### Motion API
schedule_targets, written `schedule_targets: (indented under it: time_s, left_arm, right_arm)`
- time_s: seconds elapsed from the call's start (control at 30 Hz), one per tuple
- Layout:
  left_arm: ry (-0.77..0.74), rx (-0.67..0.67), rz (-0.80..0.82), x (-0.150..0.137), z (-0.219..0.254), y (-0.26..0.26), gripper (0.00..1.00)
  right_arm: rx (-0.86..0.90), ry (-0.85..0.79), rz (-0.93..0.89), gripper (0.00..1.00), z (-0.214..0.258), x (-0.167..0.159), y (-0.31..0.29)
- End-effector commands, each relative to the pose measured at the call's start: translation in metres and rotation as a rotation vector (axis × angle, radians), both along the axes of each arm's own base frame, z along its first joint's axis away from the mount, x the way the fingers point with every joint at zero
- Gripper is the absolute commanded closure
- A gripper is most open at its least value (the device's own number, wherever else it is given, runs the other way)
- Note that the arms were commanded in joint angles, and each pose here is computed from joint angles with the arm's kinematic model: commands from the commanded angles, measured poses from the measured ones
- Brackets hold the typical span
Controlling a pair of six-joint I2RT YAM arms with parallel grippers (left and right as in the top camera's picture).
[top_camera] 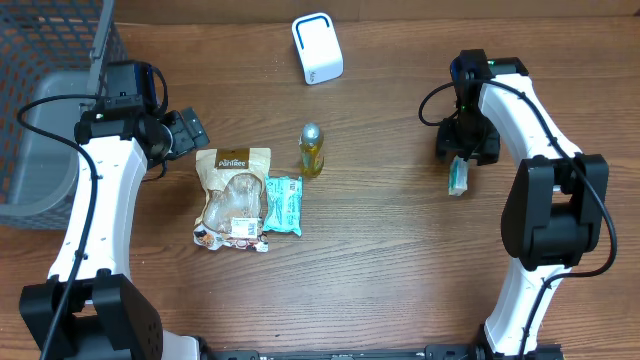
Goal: Scan the item barcode
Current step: 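Move the Kleenex pack right and release it on the table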
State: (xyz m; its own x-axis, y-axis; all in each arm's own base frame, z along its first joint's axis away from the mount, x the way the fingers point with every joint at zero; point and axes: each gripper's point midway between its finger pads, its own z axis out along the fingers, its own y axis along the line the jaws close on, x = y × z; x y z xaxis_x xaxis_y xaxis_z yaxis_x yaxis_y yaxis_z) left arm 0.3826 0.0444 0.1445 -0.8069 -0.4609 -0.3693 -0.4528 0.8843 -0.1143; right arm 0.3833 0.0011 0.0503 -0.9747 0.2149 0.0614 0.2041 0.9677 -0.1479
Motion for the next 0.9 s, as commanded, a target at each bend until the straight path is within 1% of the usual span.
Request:
schedule_targets:
  time_s: [0.0,0.2,0.4,0.47,0.7,0.87]
  left_arm:
    - [-0.024,0.001,-0.01,0.003,0.008,-0.001,0.0]
    - [-0.024,0.001,-0.01,0.003,0.008,-0.001,0.0]
    - [-0.024,0.001,-0.01,0.003,0.008,-0.001,0.01]
    - [-0.024,0.001,-0.01,0.003,0.008,-0.001,0.01]
    - [-0.024,0.001,-0.01,0.003,0.008,-0.001,0.01]
    - [-0.024,0.001,-0.01,0.003,0.008,-0.001,0.0]
  right_arm:
    - [-0.01,-0.018,-0.015,0.22,-0.001,0.004,-0.002]
    - [-0.008,-0.07,-0.038,0.08,-0.002,0.016,-0.002]
    - [0.0,-0.173,-0.038,0.0,-0.002,0.041,0.0]
    - [0.013,-0.206,-0.038,0.0,-0.001,0.049,0.002]
    - [0.12,-0.24,-0.035,0.0,-0.003,0.059,0.02]
    - [0.288,-0.256,-0.026,0.0,-0.002,0.065,0.05]
